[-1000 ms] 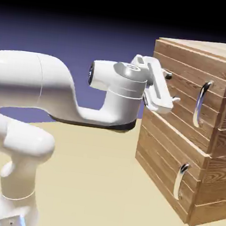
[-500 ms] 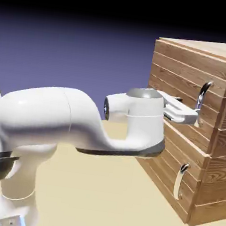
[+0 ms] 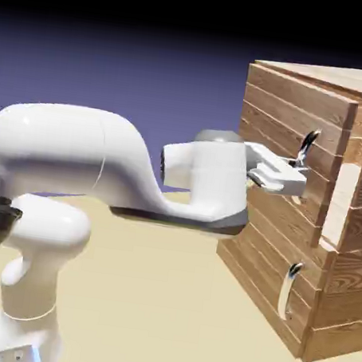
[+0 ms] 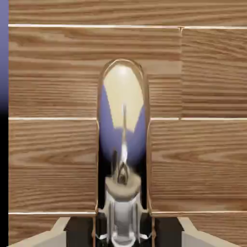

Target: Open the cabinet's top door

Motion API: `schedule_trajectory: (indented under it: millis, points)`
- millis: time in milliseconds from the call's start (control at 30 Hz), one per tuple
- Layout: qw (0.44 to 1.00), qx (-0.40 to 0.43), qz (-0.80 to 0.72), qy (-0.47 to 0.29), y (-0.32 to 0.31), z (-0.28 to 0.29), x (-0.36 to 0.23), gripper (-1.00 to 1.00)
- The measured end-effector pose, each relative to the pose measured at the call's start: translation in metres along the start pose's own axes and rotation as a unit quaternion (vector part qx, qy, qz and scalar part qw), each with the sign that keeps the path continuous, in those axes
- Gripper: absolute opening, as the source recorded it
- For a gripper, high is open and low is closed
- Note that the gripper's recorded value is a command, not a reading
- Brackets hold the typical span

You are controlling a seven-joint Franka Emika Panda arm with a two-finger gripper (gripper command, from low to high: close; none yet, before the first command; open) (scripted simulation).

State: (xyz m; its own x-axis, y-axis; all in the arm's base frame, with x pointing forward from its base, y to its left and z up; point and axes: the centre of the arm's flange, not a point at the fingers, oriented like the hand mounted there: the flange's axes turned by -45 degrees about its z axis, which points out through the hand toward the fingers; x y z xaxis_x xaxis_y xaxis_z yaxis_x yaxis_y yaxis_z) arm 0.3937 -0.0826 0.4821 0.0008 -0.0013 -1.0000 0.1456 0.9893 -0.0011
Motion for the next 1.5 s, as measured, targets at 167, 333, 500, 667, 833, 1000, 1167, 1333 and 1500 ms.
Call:
schedule_trajectory:
  millis: [167, 333, 500, 667, 833, 1000, 1167, 1333, 1500]
  points:
    - [0.998, 0.057, 0.000, 0.000, 0.019, -0.046, 0.000, -1.00]
    - [0.994, 0.110, 0.000, 0.000, 0.042, -0.086, 0.000, -1.00]
    - [0.988, 0.157, 0.000, 0.000, 0.065, -0.120, 0.000, -1.00]
    - [0.980, 0.198, 0.000, 0.000, 0.089, -0.147, 0.000, -1.00]
    - [0.972, 0.234, 0.000, 0.000, 0.111, -0.171, 0.000, -1.00]
    - [0.963, 0.270, 0.001, 0.001, 0.136, -0.192, 0.000, -1.00]
    - [0.951, 0.310, 0.001, 0.001, 0.165, -0.214, 0.000, -1.00]
    - [0.934, 0.358, 0.001, 0.001, 0.202, -0.236, -0.001, -1.00]
    - [0.912, 0.411, 0.001, 0.001, 0.248, -0.258, -0.001, -1.00]
